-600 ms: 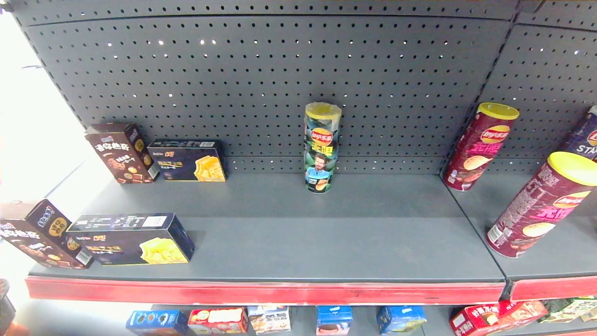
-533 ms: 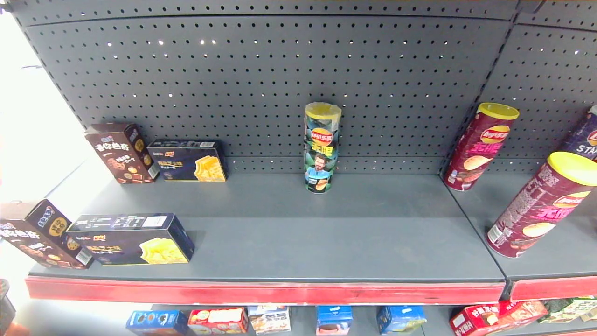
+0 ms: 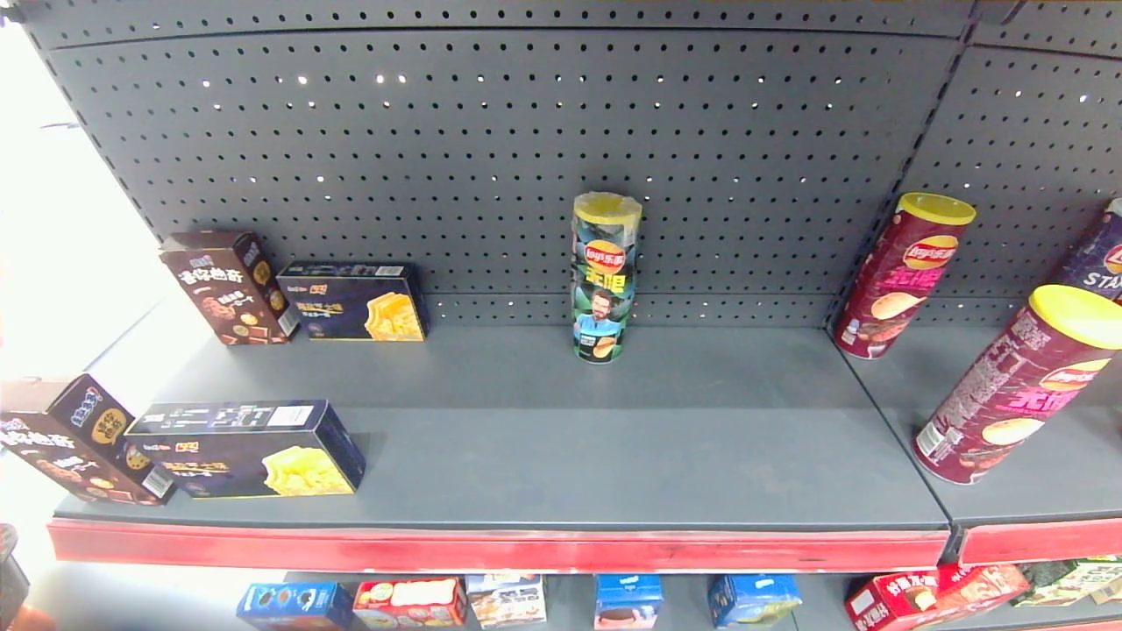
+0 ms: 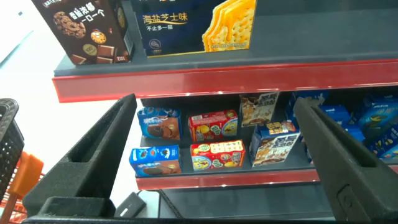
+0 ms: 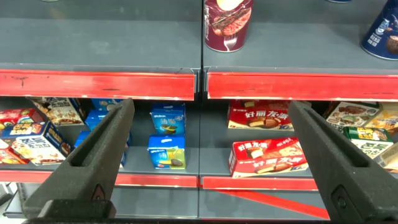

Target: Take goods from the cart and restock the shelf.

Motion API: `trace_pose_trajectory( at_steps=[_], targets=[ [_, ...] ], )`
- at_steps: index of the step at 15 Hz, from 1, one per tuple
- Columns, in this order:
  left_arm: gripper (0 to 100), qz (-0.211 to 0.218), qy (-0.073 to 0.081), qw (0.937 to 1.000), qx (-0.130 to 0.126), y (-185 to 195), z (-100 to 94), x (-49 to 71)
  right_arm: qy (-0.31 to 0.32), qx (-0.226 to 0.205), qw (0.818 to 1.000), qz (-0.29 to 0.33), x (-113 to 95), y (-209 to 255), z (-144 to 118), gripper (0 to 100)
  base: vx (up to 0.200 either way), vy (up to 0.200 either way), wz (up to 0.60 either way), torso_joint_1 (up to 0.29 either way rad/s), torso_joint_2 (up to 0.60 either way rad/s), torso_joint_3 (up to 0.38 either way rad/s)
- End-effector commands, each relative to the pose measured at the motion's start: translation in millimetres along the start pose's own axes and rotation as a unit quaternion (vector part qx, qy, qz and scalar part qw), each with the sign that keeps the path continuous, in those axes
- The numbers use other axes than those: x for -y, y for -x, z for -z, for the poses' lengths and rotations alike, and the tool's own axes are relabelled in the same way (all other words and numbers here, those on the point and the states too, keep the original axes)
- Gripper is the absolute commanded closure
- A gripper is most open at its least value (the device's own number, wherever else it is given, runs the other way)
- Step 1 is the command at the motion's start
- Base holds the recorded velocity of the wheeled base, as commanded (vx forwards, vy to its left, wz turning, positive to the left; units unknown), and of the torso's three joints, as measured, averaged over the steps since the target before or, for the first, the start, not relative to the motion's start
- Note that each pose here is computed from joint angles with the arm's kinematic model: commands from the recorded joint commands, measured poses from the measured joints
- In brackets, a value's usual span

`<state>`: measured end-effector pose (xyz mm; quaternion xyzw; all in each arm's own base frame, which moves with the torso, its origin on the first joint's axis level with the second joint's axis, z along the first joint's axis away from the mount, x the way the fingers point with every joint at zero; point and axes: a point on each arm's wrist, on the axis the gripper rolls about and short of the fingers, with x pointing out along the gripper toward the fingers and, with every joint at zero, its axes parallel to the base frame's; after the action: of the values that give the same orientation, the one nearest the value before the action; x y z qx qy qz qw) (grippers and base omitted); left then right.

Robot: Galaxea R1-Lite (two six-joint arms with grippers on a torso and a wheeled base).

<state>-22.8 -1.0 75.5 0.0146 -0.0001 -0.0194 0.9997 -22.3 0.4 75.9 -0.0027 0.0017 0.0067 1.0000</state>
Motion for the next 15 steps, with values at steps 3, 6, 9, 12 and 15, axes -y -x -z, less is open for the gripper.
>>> trace_pose_trajectory(
  at_steps=[3, 6, 9, 12, 15],
  targets=[
    [0, 0.0, 0.0, 1.0, 0.0, 0.0, 0.0, 0.0, 0.0, -0.001, 1.0, 0.0, 0.0, -0.1, -0.1, 0, 0.0, 0.0, 0.0, 0.0, 0.0, 0.0],
    [0, 0.0, 0.0, 1.0, 0.0, 0.0, 0.0, 0.0, 0.002, -0.001, 1.0, 0.0, 0.0, -0.1, -0.1, 0, 0.0, 0.0, 0.6, -0.001, 0.01, 0.004],
    [0, 0.0, 0.0, 1.0, 0.0, 0.0, 0.0, 0.0, 0.002, -0.001, 1.0, 0.0, 0.0, -0.1, -0.1, 0, 0.0, 0.0, 0.6, 0.009, 0.01, -0.001],
    [0, 0.0, 0.0, 1.0, 0.0, 0.0, 0.0, 0.0, 0.001, -0.001, 1.0, 0.0, 0.0, -0.1, -0.1, 0, 0.0, 0.0, 0.6, -0.003, 0.01, 0.004],
    [0, 0.0, 0.0, 1.0, 0.0, 0.0, 0.0, 0.0, 0.001, -0.001, 1.0, 0.0, 0.0, -0.1, -0.1, 0, 0.0, 0.0, 0.6, 0.001, 0.0, 0.002]
  ],
)
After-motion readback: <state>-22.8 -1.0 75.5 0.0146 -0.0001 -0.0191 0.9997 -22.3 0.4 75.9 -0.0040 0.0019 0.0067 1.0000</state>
